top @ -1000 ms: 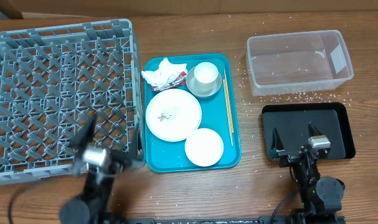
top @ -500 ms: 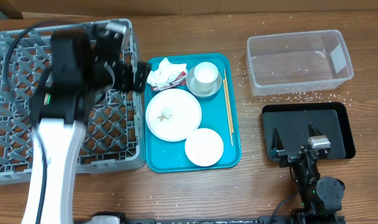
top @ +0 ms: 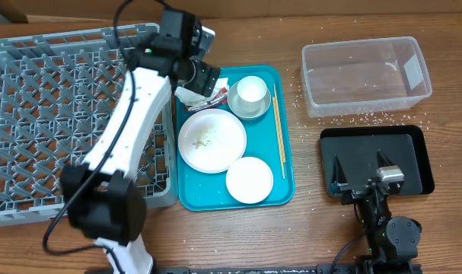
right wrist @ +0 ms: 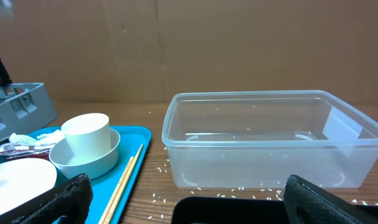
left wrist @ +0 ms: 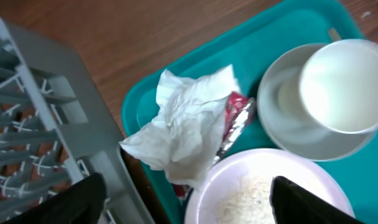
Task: Sort waste into correct bins and load items into the dishwasher
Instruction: 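Reach the left gripper over the tray to the tissue and wrapper, then grasp the tissue and red wrapper with the left gripper, lift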
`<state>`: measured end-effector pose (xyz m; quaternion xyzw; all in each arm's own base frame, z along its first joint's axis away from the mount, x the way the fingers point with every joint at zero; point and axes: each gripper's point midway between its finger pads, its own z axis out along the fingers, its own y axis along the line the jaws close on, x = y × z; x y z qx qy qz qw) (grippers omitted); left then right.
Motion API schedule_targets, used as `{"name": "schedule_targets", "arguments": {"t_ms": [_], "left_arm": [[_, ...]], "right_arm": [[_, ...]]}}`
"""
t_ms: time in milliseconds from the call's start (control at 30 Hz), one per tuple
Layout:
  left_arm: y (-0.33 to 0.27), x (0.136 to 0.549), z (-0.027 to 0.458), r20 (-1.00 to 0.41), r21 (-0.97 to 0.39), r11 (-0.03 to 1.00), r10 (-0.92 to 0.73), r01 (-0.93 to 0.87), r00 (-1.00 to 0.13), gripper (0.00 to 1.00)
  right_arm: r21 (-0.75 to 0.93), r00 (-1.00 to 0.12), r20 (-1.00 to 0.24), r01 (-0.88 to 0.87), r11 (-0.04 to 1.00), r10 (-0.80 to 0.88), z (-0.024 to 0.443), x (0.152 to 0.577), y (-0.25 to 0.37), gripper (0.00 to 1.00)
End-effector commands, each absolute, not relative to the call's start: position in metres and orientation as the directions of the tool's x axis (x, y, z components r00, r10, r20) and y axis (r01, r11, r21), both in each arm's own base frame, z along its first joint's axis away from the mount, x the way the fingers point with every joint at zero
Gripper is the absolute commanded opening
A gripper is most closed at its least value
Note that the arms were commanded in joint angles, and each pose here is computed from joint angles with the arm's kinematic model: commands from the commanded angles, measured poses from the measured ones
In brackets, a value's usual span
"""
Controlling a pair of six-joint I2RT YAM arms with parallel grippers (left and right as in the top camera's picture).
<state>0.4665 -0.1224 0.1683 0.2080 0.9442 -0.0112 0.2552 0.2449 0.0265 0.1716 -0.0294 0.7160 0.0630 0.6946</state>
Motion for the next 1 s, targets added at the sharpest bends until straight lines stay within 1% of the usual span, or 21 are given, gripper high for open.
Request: {"name": "schedule_targets", "arguments": {"t_ms": [0,33,133,167,233,300,533,600,667,767,967], "left_arm": [[-0.118,0.478,0.148,-0.438,0.161,0.873,0.481,0.460,-0.759,0.72],[-0.118,0.478,0.140,-0.417,0.168,0.858,0.507,0.484,-0.754,0.69],[-0.119,0.469,0.115,-0.331,0.168,0.792,0.606,0.587,-0.724,0.68],[-0.120,0.465,0.108,-0.309,0.155,0.775,0.627,0.613,-0.715,0.68],[-0.123,0.457,0.095,-0.269,0.122,0.737,0.669,0.665,-0.693,0.73],[-0.123,0.451,0.082,-0.231,0.102,0.728,0.681,0.678,-0.695,0.76],[-0.122,0.447,0.041,-0.152,0.060,0.718,0.693,0.694,-0.704,0.75],[-0.122,0.449,0.038,-0.156,0.064,0.718,0.693,0.693,-0.704,0.69],[-0.123,0.456,0.039,-0.176,0.078,0.723,0.688,0.687,-0.704,0.60],[-0.125,0.460,0.040,-0.196,0.085,0.733,0.676,0.674,-0.710,0.57],[-0.124,0.461,0.040,-0.198,0.089,0.735,0.674,0.672,-0.712,0.38]], "right_arm": [[0.048,-0.026,-0.999,-0.113,0.992,0.045,0.170,0.245,0.023,1.00],[0.048,-0.026,-0.999,-0.113,0.992,0.045,0.170,0.245,0.023,1.00],[0.048,-0.026,-0.999,-0.113,0.992,0.045,0.170,0.245,0.023,1.00],[0.048,-0.026,-0.999,-0.113,0.992,0.045,0.170,0.245,0.023,1.00],[0.048,-0.026,-0.999,-0.113,0.992,0.045,0.170,0.245,0.023,1.00],[0.048,-0.026,-0.999,-0.113,0.992,0.045,0.170,0.245,0.023,1.00],[0.048,-0.026,-0.999,-0.113,0.992,0.045,0.170,0.245,0.023,1.00],[0.048,-0.026,-0.999,-0.113,0.992,0.045,0.170,0.245,0.023,1.00],[0.048,-0.026,-0.999,-0.113,0.992,0.045,0.170,0.245,0.023,1.00],[0.048,-0.026,-0.999,-0.113,0.992,0.045,0.170,0.245,0.023,1.00],[0.048,-0.026,-0.999,-0.113,0.992,0.045,0.170,0.245,0.023,1.00]]}}
